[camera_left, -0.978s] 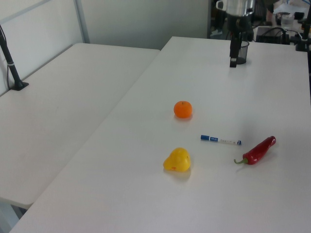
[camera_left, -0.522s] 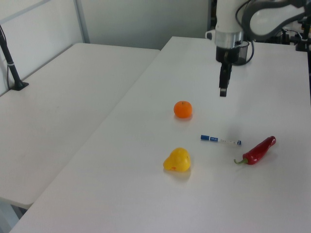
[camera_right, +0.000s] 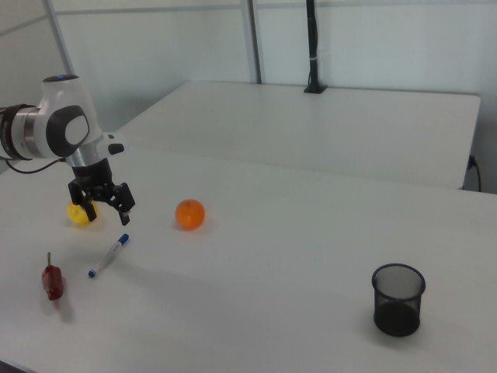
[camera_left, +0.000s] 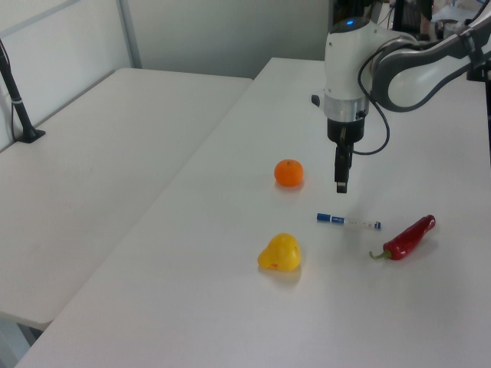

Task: Place marker
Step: 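Lower the gripper over the marker's blue cap end, then close the gripper on the marker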

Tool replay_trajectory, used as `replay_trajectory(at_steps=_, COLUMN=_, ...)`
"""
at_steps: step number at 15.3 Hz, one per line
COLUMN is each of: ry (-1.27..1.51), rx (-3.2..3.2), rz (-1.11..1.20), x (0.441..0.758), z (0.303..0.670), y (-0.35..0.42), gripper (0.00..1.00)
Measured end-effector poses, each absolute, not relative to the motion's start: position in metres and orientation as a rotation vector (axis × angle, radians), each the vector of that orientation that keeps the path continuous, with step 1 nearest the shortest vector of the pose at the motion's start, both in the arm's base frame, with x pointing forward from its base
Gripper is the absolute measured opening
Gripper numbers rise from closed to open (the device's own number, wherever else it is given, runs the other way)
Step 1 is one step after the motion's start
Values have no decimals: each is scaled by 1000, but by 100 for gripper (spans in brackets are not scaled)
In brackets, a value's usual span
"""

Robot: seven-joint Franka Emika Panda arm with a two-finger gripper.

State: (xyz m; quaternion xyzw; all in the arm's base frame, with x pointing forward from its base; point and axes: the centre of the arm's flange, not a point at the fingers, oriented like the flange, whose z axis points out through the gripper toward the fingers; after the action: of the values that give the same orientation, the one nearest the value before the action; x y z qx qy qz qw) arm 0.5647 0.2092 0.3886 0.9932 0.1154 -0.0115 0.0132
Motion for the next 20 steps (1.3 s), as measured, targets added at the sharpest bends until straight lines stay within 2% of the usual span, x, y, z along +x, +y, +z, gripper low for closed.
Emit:
replay_trajectory(at_steps=8, ry=372, rx=3094, rz=-64, x=571, z=352, y=216, gripper=100)
replay_trajectory(at_steps=14, ry=355, rx=3109, rz=-21, x=579, z=330, y=219, gripper=96)
replay_trajectory(at_steps=15, ry=348, rx=3112, rz=-14, x=580, z=326, y=220, gripper=91)
replay_trajectory(at_steps=17, ry=351, rx=3112, rz=-21, x=581, z=317, y=222, gripper=88)
replay_trajectory(at_steps=19, ry=360, rx=3110, rz=-34, x=579, z=312, y=225, gripper=69)
replay_trajectory(at_steps=20, ry=364, rx=3109, rz=-39, x=578, z=310, y=226, gripper=64)
